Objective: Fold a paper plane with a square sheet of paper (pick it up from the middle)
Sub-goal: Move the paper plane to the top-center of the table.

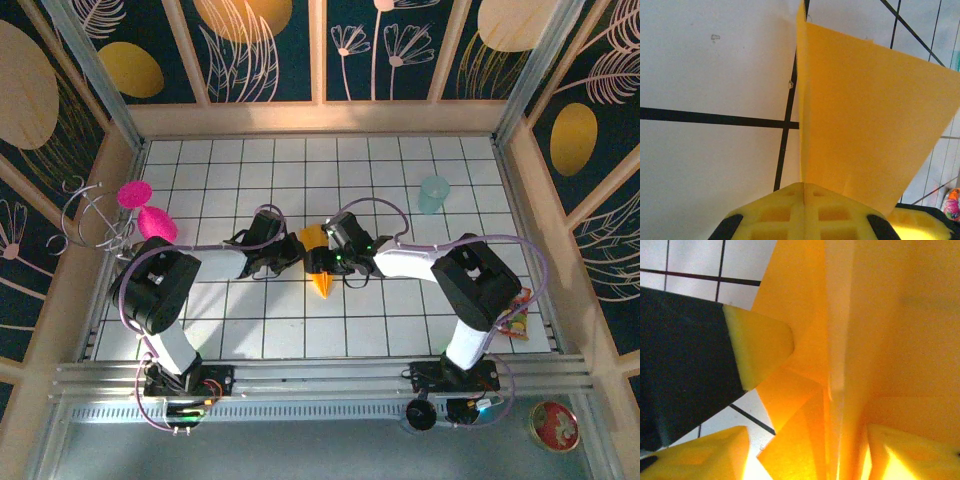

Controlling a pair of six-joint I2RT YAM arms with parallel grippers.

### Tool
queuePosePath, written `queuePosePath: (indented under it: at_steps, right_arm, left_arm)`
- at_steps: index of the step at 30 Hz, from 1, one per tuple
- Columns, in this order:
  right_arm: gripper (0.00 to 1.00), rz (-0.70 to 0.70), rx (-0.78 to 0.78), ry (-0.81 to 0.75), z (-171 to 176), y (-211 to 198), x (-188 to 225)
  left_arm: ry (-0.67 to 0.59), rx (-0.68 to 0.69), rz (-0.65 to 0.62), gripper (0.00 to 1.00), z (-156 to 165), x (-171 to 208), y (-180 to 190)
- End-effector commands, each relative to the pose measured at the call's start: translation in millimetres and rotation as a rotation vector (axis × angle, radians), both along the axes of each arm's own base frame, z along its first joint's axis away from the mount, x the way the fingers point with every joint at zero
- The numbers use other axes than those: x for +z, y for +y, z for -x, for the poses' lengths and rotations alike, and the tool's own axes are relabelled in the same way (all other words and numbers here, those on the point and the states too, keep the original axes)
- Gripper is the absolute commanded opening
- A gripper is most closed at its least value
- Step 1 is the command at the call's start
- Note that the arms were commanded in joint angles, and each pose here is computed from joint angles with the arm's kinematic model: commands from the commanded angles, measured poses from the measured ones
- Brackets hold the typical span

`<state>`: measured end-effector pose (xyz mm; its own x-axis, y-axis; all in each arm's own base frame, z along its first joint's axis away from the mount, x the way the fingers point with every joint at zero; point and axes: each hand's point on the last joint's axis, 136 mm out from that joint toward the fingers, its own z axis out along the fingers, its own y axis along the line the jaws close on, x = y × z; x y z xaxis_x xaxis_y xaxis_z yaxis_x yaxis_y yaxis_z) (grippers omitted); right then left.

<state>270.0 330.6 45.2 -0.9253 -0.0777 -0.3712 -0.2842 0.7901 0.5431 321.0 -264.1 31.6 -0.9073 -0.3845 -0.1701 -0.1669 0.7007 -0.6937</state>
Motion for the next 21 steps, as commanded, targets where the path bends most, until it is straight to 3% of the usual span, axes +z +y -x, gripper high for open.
queuePosePath:
  at_steps: [1, 6, 11, 21]
  right_arm:
    - [0.52, 0.033, -0.043, -0.050, -9.8, -4.4, 5.1]
    - [0.38, 0.084, -0.091, -0.055, -14.5, -14.5, -1.1]
    - [0.32, 0.113, -0.100, -0.036, -15.1, -15.9, -9.0]
    - [0.34, 0.118, -0.086, 0.007, -12.8, -8.7, -20.5]
  left_arm:
    - [-0.012, -0.028, 0.005, 0.00, -0.7, 3.9, -6.3]
    - [-0.009, -0.026, 0.002, 0.00, 0.2, 3.3, -5.0]
    - [-0.012, -0.027, 0.005, 0.00, 0.2, 4.6, -5.5]
    - [-0.013, -0.026, 0.004, 0.00, -0.2, 4.6, -5.2]
